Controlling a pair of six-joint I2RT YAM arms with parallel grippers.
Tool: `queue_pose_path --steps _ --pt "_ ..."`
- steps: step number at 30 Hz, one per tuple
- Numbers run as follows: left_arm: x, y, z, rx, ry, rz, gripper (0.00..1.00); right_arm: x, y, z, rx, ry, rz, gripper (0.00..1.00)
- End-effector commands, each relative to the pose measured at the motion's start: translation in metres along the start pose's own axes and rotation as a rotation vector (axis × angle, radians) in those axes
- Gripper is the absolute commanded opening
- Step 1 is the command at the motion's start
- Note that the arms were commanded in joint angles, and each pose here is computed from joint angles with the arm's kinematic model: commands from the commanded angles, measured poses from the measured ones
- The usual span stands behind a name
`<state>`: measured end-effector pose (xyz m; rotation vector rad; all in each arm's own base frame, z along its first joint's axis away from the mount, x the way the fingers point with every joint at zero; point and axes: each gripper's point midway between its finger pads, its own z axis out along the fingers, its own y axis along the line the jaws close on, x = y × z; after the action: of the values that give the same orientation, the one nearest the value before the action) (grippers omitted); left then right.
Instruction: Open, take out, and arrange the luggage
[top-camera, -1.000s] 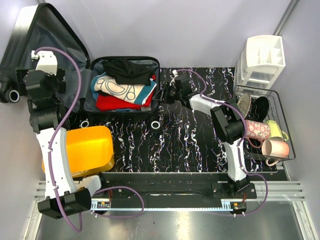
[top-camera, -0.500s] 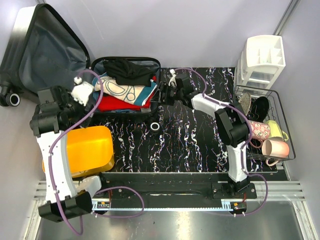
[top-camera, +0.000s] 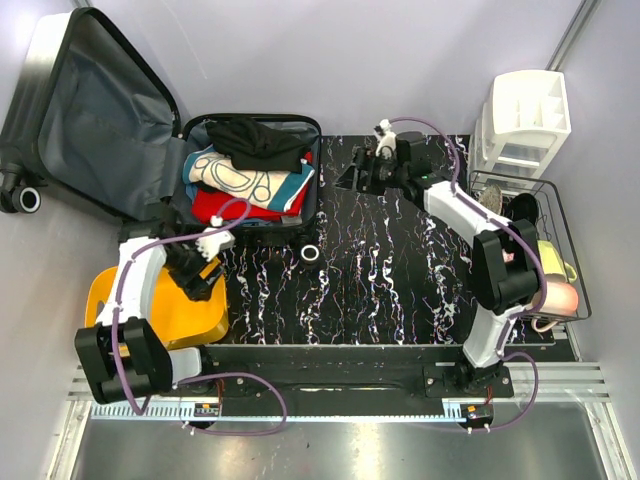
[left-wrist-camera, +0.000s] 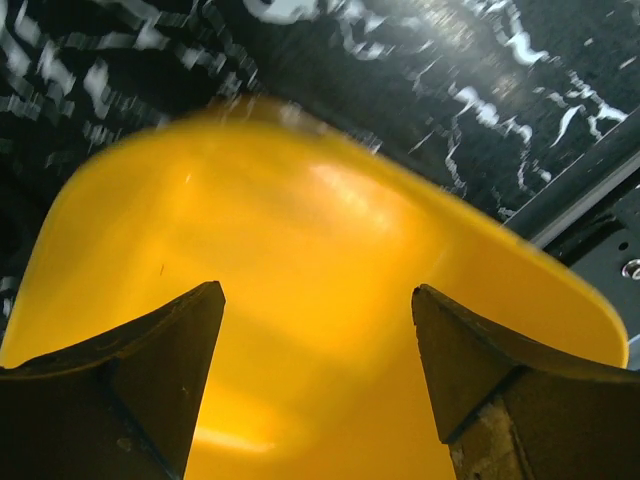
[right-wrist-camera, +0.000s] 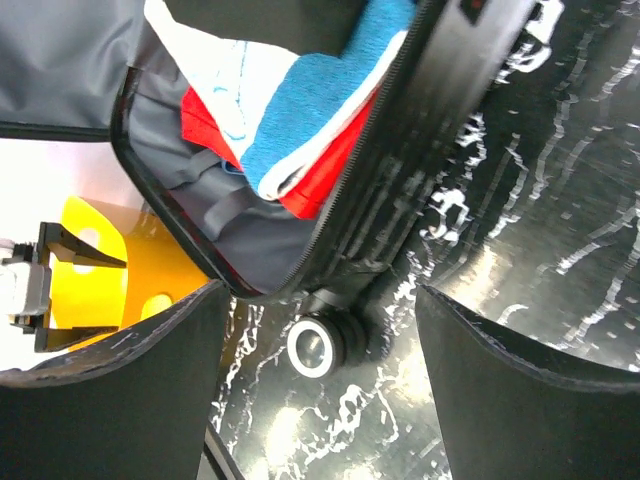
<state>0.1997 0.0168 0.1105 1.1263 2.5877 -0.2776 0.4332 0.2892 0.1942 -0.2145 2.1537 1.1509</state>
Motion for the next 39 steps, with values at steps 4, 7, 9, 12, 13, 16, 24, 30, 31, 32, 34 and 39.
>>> queue_pose_path --steps 4,7,9,12,13,16,24,30,31,32,34,39 --pt "-0.075 -0.039 0.051 0.126 -0.120 0.102 0.77 0.007 -0.005 -0.041 0.009 0.013 -0.065 0.84" --pt "-0.109 -0.067 0.069 0.184 -0.154 0.104 0.75 0.011 -0.012 -0.052 0.029 0.014 -0.060 0.85" --pt "-0.129 -0.088 0.079 0.220 -0.154 0.076 0.73 0.009 -0.017 -0.058 0.043 0.009 -0.057 0.85" --pt "-0.159 -0.111 0.090 0.261 -0.178 0.058 0.73 0.005 -0.025 -0.068 0.068 -0.004 -0.060 0.85" --pt "-0.175 -0.114 0.090 0.258 -0.215 0.062 0.73 0.005 -0.028 -0.071 0.075 -0.007 -0.058 0.85" --pt "-0.198 -0.144 0.098 0.299 -0.223 0.123 0.73 0.001 -0.035 -0.078 0.092 -0.018 -0.057 0.85" --pt "-0.230 -0.173 0.082 0.340 -0.221 0.199 0.82 -0.012 -0.032 -0.090 0.099 -0.046 -0.108 0.86" --pt "-0.259 -0.141 -0.028 0.249 -0.371 0.249 0.99 -0.033 -0.015 -0.104 0.101 -0.094 -0.205 0.88" --pt "-0.272 -0.129 -0.054 0.209 -0.440 0.245 0.99 -0.035 -0.015 -0.106 0.110 -0.101 -0.222 0.88" --pt "-0.274 -0.105 -0.076 0.156 -0.496 0.210 0.99 -0.040 -0.011 -0.110 0.114 -0.116 -0.248 0.89" --pt "-0.287 -0.077 -0.115 0.064 -0.601 0.189 0.99 -0.046 -0.012 -0.115 0.142 -0.132 -0.313 0.91" --pt "-0.297 -0.004 -0.157 -0.141 -0.698 0.214 0.99 -0.061 -0.010 -0.121 0.168 -0.159 -0.421 0.92"
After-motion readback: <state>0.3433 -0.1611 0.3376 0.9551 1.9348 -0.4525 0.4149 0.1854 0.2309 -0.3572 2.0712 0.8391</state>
